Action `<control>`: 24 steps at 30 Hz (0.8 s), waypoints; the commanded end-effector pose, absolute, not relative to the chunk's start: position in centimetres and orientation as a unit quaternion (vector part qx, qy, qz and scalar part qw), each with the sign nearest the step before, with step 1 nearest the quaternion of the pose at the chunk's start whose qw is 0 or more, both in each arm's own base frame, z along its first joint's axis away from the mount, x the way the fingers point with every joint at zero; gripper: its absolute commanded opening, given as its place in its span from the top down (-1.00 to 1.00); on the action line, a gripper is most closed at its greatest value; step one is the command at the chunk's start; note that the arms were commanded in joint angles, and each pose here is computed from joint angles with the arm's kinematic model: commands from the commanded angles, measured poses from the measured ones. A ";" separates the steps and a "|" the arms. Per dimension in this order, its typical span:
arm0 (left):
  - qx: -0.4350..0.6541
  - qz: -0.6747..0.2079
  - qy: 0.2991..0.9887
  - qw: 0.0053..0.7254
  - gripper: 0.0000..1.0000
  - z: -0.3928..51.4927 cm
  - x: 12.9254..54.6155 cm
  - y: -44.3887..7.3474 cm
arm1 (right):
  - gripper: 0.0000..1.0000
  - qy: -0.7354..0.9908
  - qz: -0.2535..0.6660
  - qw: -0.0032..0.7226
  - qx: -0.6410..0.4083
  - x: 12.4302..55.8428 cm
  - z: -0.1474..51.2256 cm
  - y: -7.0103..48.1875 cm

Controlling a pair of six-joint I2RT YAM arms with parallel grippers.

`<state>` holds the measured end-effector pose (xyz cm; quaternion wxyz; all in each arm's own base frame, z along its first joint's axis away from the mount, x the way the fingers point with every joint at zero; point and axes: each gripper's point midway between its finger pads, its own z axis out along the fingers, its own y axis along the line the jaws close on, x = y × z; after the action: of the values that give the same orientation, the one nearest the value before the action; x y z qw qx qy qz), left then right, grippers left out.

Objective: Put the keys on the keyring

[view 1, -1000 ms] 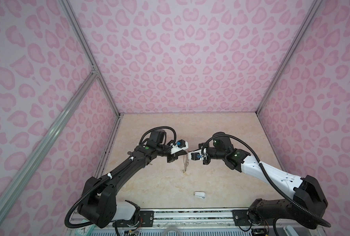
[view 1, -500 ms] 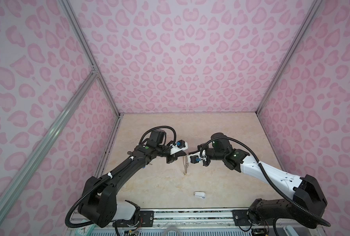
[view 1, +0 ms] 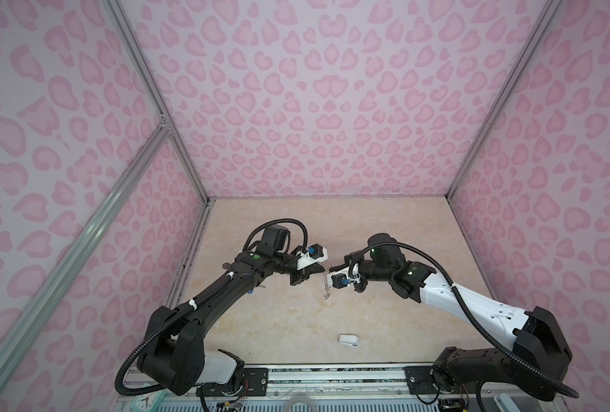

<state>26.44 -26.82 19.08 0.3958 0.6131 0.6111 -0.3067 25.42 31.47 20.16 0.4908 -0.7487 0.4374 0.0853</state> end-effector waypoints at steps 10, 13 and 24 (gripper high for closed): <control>0.617 -0.308 0.588 0.423 0.94 20.9 27.4 -27.5 | 1.00 0.438 0.074 0.410 -0.797 23.9 16.4 30.5; 0.621 -0.305 0.584 0.425 0.93 20.9 27.2 -27.4 | 1.00 0.448 0.067 0.409 -0.792 24.3 16.3 30.4; 0.625 -0.302 0.583 0.423 0.94 20.5 27.2 -27.4 | 1.00 0.481 0.082 0.441 -0.753 25.5 17.3 30.3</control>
<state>27.12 -27.11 19.78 0.4085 0.6189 0.6000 -0.3001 24.99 30.11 16.57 0.4191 -0.7762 0.4662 0.0676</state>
